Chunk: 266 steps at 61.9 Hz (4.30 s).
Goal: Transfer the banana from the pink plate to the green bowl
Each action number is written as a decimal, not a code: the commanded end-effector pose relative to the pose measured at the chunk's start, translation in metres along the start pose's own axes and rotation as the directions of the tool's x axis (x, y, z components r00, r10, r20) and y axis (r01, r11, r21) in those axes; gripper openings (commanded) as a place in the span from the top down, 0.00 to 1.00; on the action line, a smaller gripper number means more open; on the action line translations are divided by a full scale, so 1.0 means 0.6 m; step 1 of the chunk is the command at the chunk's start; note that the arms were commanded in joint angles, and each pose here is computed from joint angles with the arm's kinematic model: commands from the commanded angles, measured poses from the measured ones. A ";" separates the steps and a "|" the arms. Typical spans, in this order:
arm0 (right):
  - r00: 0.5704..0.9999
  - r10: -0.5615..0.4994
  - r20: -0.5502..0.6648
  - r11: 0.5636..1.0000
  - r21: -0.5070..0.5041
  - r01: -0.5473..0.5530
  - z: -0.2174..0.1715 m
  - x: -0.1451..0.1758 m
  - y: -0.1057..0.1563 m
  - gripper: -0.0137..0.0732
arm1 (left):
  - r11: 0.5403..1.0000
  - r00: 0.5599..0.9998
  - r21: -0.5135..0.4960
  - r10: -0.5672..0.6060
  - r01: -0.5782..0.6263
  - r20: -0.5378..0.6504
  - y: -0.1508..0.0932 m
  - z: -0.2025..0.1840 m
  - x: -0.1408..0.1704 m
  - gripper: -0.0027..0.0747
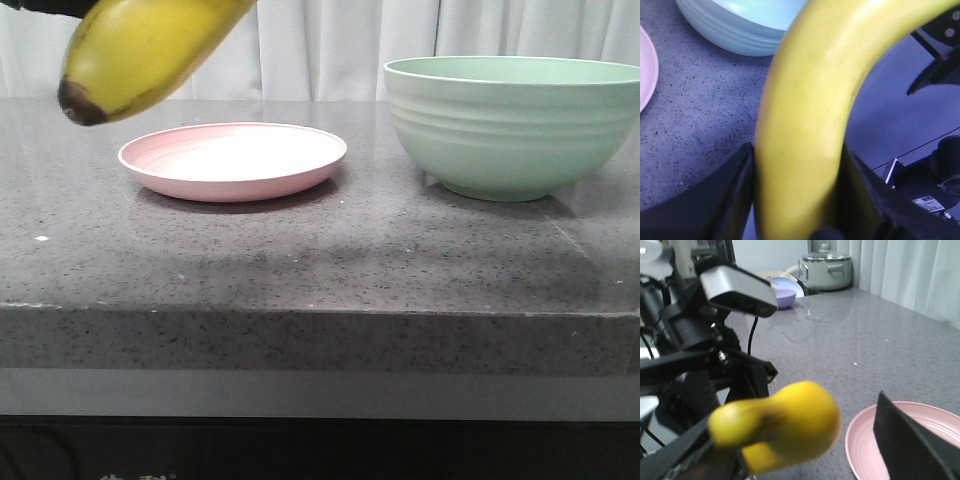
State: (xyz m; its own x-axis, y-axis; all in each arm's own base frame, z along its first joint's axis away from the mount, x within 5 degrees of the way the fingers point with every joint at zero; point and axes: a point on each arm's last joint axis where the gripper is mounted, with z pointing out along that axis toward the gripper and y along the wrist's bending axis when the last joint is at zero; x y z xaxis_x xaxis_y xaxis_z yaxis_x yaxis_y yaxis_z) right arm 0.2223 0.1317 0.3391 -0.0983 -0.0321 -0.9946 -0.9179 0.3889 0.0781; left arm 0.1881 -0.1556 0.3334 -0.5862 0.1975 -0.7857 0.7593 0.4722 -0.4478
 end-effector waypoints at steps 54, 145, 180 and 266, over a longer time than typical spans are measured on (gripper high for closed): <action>0.980 0.142 0.142 0.975 -0.190 -0.114 0.057 -0.019 -0.012 0.18 | 0.999 0.997 0.036 -0.013 0.010 0.077 -0.019 -0.011 -0.020 0.71; 0.997 0.070 -0.021 0.995 -0.064 -0.071 0.052 -0.048 -0.025 0.62 | 0.996 1.000 0.092 0.004 -0.007 0.025 -0.029 -0.013 -0.013 0.14; 0.970 0.161 -0.182 0.914 0.399 -0.077 -0.059 -0.178 -0.116 0.62 | 0.994 0.995 0.090 0.057 -0.064 0.078 -0.054 -0.043 -0.016 0.17; 0.921 0.295 -0.255 0.753 0.655 -0.060 -0.082 -0.103 -0.270 0.14 | 0.994 0.995 0.087 0.056 -0.062 0.079 -0.053 -0.042 -0.016 0.17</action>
State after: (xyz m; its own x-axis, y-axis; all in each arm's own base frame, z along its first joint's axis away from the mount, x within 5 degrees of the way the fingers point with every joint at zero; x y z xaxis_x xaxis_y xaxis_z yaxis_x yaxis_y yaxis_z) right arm 0.3790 0.0287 0.3461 -0.5501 -0.1640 -0.8189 -0.4529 0.8824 0.1275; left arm 0.1669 -0.1496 0.3490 -0.5377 0.2175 -0.8146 0.8074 0.4110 -0.4232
